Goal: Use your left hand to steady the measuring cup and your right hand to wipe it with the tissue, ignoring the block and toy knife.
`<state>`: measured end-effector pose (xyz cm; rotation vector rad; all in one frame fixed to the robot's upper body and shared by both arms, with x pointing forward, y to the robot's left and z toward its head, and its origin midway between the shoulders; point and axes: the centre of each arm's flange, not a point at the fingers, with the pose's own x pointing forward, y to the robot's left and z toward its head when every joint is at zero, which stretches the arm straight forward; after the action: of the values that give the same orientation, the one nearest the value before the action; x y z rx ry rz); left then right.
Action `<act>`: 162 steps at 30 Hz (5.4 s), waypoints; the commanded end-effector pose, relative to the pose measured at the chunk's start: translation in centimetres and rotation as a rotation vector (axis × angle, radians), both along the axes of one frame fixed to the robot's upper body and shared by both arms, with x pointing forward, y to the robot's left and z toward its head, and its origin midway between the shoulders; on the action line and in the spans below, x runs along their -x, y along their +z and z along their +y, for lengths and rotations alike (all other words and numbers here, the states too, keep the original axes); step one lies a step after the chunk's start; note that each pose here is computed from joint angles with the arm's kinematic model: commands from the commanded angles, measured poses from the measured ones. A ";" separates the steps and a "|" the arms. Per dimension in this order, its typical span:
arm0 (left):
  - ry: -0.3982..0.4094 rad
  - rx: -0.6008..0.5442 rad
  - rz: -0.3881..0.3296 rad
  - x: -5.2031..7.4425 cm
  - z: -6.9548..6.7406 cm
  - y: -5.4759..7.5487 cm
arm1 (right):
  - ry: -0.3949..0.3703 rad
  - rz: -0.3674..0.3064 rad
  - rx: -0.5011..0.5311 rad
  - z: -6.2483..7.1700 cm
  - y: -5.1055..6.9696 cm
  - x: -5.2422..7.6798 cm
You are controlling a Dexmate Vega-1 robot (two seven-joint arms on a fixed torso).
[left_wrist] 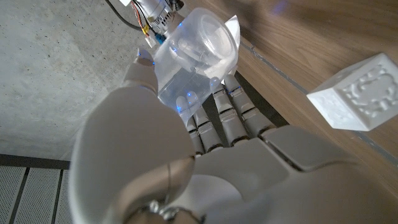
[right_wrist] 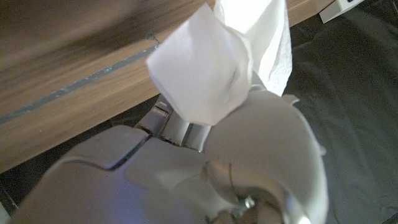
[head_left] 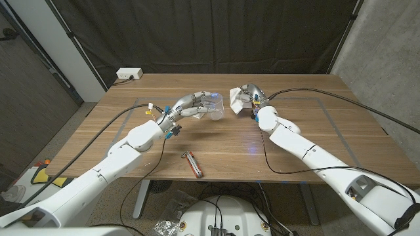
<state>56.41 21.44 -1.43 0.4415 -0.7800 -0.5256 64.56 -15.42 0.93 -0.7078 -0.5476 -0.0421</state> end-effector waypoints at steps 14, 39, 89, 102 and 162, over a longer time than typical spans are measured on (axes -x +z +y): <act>0.082 0.143 0.012 -1.1 2.1 0.6 | 0.447 0.120 -0.406 -3.1 -0.5 -0.1; 0.045 0.170 0.009 -2.2 0.1 1.8 | 0.730 0.099 -0.610 -0.8 -0.4 2.2; -0.068 0.176 0.055 -4.8 -3.0 3.2 | 0.630 0.082 -0.844 4.2 -2.2 7.1; -0.053 0.159 0.068 -5.3 -3.2 3.1 | 0.528 -0.128 -0.624 4.8 -0.5 9.3; -0.087 0.151 0.024 -3.8 -2.4 3.9 | -0.046 -0.379 0.100 6.4 -2.3 6.9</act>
<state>60.81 18.80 2.08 0.2646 -0.7866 -0.5425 55.58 -7.67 0.11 -0.5850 -0.9605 -0.0603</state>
